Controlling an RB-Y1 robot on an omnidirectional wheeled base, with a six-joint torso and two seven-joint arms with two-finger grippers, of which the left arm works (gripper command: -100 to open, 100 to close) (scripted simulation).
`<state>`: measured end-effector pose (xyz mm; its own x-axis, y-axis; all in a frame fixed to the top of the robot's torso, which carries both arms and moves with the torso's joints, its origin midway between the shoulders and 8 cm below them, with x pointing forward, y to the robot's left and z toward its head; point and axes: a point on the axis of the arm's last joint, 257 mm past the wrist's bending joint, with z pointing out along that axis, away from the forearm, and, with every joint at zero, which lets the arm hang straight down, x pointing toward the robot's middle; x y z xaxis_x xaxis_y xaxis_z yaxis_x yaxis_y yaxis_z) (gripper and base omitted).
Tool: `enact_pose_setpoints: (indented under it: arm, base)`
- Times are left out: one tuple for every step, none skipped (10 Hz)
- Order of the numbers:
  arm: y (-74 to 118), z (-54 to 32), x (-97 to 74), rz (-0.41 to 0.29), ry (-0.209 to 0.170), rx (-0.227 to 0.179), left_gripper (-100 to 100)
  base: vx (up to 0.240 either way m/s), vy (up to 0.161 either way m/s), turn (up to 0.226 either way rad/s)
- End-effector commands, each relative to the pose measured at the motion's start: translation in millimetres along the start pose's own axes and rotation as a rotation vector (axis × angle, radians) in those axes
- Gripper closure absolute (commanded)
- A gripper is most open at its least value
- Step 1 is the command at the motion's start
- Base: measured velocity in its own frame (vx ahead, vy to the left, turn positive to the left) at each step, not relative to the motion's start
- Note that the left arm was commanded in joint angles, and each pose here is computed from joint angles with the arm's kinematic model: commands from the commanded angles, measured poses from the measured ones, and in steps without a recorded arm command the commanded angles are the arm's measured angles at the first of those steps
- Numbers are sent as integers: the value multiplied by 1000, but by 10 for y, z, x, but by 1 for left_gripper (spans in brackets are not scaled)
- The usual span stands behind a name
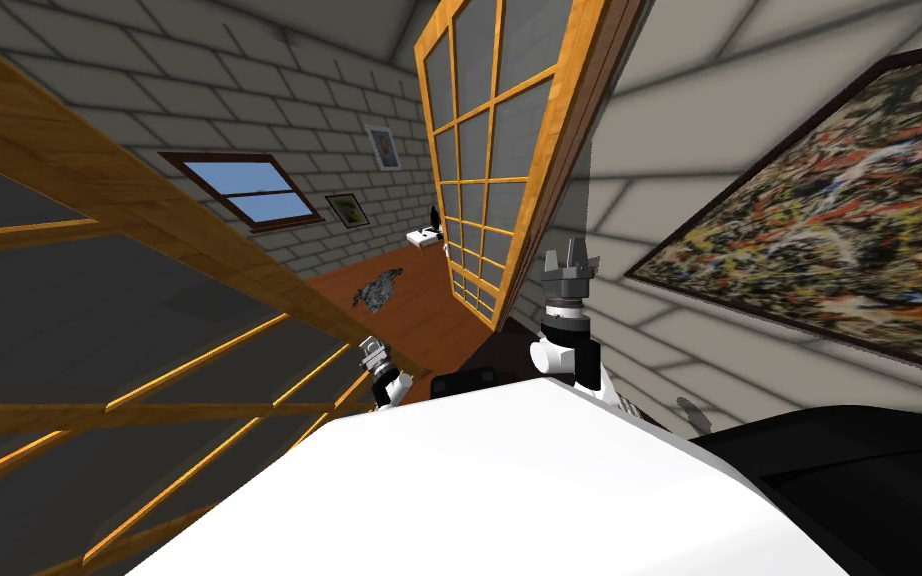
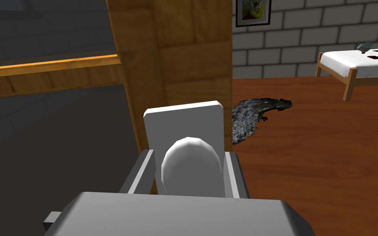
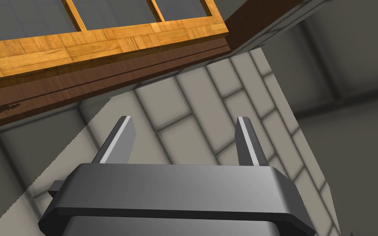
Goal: Push the door open
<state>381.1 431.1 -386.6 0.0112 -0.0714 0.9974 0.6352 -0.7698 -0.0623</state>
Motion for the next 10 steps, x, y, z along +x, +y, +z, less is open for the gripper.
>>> enact_pose_setpoints:
  arm:
    - [-194, 90, 60, 11, 21, 35, 100]
    - [-227, 103, 64, 12, 22, 42, 100]
    - [-260, 116, 68, 13, 23, 50, 100]
    - [-325, 140, 76, 14, 25, 65, 100]
    - [-355, 149, 78, 14, 26, 72, 100]
    - [-385, 157, 79, 14, 26, 80, 100]
    - [-385, 157, 79, 14, 26, 80, 100]
    - [-385, 157, 79, 14, 26, 80, 100]
    - [-443, 172, 82, 14, 26, 95, 100]
    - [-469, 177, 80, 13, 26, 103, 100]
  base:
    - [164, 44, 117]
    - [133, 40, 63]
    - [107, 45, 70]
    - [137, 42, 73]
    - [133, 35, 108]
    - [123, 41, 101]
    - [87, 30, 14]
    - [33, 13, -13]
    - [77, 30, 91]
    - [107, 29, 109]
